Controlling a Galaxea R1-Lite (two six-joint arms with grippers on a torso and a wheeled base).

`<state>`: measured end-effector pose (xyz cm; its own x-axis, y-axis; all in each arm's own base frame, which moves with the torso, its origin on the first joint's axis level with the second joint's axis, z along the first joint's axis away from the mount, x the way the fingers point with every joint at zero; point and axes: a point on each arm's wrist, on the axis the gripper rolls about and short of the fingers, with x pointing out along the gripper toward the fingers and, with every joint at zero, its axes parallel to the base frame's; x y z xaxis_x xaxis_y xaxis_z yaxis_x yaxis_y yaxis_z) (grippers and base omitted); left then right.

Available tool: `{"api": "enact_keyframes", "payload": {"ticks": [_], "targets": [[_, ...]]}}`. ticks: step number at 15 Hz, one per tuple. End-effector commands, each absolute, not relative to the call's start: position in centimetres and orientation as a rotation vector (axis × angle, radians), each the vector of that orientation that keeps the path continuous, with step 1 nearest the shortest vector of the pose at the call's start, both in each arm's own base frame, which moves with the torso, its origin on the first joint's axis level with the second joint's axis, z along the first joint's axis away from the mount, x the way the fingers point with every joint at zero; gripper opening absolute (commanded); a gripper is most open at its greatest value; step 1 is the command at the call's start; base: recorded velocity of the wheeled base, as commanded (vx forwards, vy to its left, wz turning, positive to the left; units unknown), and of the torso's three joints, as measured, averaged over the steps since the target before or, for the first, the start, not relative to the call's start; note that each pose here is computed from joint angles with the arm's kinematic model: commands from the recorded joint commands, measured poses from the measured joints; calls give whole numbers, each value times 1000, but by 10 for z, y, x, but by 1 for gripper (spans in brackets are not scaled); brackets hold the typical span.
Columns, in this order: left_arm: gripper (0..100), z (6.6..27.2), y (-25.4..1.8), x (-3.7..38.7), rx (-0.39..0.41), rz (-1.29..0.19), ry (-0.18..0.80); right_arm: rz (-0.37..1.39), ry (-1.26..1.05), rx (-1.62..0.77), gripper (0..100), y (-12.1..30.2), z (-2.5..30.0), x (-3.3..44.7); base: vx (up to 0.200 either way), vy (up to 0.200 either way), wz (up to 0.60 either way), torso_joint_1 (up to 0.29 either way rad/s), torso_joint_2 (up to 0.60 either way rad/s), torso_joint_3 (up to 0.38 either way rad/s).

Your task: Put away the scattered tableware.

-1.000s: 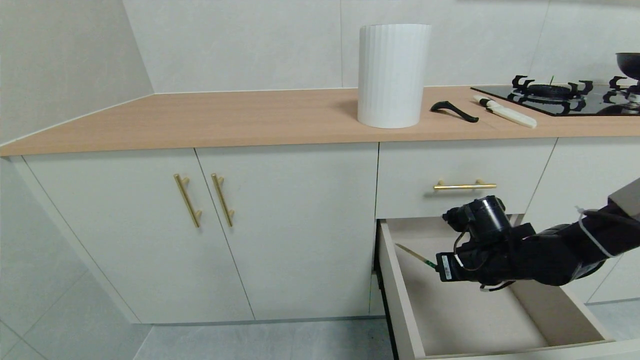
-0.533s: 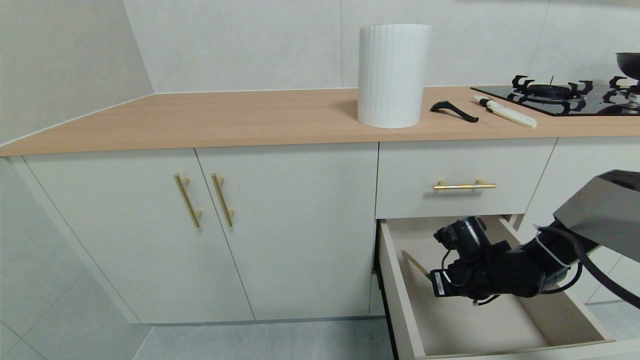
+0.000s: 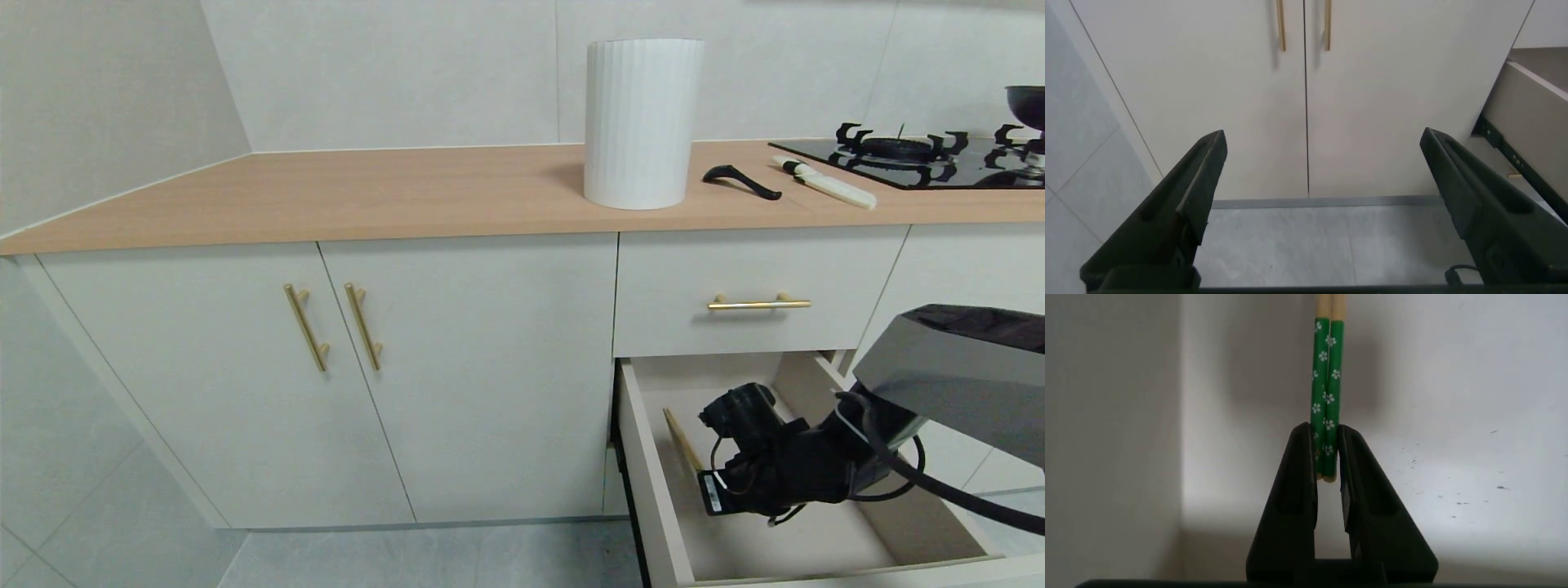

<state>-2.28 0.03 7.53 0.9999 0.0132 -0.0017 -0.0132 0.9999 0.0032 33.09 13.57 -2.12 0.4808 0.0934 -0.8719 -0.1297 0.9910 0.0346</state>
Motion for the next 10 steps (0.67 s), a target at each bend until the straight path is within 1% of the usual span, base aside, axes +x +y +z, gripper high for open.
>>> {"api": "enact_keyframes", "payload": {"ticks": [1,3,10], "targets": [[100,75,0,-23,3,14,3,124,1101,-61,0,137,-38,329,0,0,0,0,0,0],[100,75,0,-23,3,14,3,115,1114,-75,0,138,-45,328,0,0,0,0,0,0],[100,75,0,-23,3,14,3,94,1113,-96,0,140,-49,329,0,0,0,0,0,0]]}}
